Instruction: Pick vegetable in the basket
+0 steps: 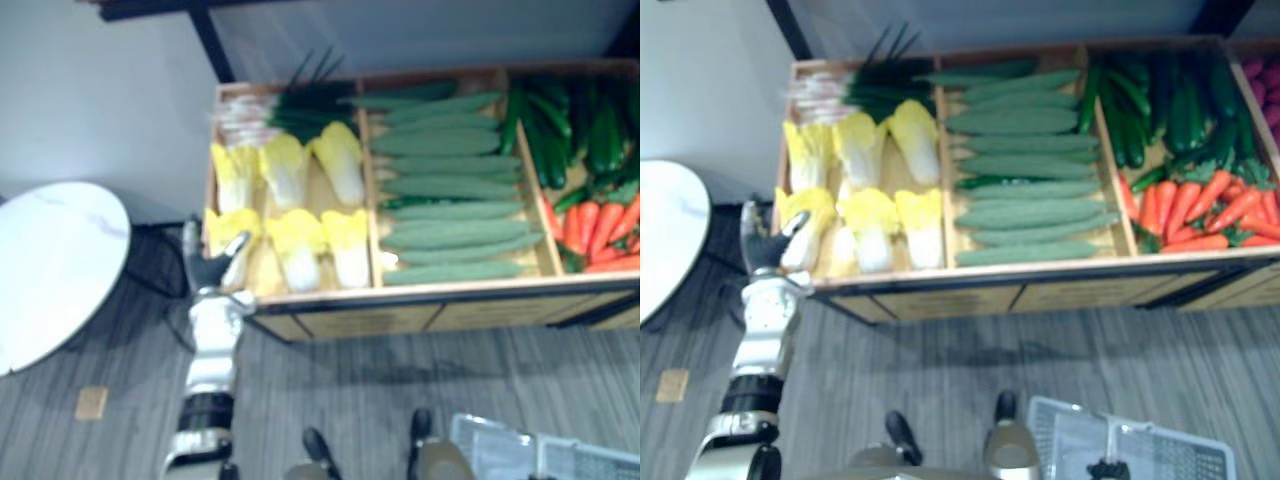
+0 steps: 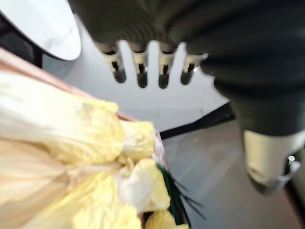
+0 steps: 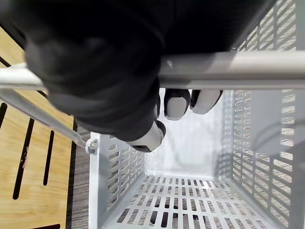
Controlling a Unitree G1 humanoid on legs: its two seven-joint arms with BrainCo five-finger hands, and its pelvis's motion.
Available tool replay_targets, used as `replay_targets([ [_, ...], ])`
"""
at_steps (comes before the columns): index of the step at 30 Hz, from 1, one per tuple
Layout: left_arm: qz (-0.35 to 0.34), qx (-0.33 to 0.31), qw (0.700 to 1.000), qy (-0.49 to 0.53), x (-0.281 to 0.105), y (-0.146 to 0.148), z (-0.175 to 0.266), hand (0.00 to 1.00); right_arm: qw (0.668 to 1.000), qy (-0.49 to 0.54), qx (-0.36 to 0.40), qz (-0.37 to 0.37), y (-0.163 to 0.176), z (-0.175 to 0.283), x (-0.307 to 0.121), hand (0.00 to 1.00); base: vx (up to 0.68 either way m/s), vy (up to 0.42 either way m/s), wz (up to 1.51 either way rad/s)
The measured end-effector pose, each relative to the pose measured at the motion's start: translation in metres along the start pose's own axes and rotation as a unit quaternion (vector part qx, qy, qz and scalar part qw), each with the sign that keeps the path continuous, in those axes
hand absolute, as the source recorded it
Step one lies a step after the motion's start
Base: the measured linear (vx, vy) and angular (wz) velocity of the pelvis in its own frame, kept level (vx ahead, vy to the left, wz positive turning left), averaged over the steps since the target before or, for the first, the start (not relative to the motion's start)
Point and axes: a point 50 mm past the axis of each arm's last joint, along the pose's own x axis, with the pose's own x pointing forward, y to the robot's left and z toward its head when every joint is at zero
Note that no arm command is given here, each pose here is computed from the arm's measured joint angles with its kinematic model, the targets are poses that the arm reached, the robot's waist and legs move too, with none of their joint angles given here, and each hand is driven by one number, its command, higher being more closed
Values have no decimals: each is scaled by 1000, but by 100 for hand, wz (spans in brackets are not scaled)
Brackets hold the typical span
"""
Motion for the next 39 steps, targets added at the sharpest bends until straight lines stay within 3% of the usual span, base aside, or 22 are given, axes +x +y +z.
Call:
replay_targets([
  [15,4,14,1000,5,32,-20,18,0,993,-114,-8,-4,15,69,2,100,0,-11,-5],
  [25,1,21,1000,-3,53,-42,40,0,987,-161,5,-10,19,90,-4,100,33,-6,-14],
  [26,1,19,1000,-6,55,-44,43,100,986,-163,7,-11,19,91,-5,100,52,-2,1],
  [39,42,-5,997,-70,99,-37,113,100,976,-217,12,24,44,121,-15,100,15,3,3],
])
